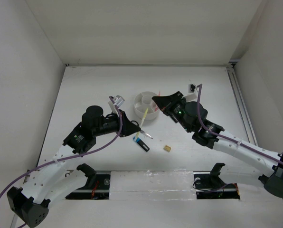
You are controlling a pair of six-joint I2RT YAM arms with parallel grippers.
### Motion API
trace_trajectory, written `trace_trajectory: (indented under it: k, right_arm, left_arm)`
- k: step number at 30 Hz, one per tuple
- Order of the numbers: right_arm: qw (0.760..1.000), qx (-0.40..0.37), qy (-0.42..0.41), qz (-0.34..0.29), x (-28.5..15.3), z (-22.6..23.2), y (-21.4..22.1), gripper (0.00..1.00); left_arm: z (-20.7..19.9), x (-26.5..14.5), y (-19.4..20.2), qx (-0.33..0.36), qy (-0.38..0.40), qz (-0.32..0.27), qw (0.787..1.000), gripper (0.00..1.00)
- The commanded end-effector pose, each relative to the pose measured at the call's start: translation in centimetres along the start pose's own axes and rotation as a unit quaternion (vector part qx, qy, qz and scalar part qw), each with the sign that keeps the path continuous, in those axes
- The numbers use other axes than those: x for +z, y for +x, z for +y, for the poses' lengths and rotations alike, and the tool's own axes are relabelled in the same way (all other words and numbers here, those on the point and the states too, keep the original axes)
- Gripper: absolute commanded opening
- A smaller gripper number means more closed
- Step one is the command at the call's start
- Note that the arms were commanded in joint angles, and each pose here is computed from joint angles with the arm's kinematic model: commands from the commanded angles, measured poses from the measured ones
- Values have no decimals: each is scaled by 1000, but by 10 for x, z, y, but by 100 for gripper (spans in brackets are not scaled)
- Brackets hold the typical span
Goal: Sort the stationery into containers
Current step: Close the pen cap on the pen.
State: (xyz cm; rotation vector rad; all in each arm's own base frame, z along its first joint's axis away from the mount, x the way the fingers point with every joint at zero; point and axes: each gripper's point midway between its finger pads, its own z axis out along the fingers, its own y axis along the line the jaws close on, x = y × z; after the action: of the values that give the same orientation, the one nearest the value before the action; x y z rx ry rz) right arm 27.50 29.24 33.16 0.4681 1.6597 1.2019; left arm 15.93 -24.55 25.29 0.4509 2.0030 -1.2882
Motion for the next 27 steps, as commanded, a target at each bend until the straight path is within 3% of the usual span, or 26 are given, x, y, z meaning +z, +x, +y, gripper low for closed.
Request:
trace_trajectory:
  k: [1, 27]
  right_arm:
    - [999, 5, -33, -11, -1, 17, -6, 0]
    - [999, -1, -36, -2, 9, 11, 6, 0]
  left_arm:
    - [-5, -1, -9, 13, 9, -19, 1000, 0]
    - [-7, -2, -12, 13, 10, -28, 999, 0]
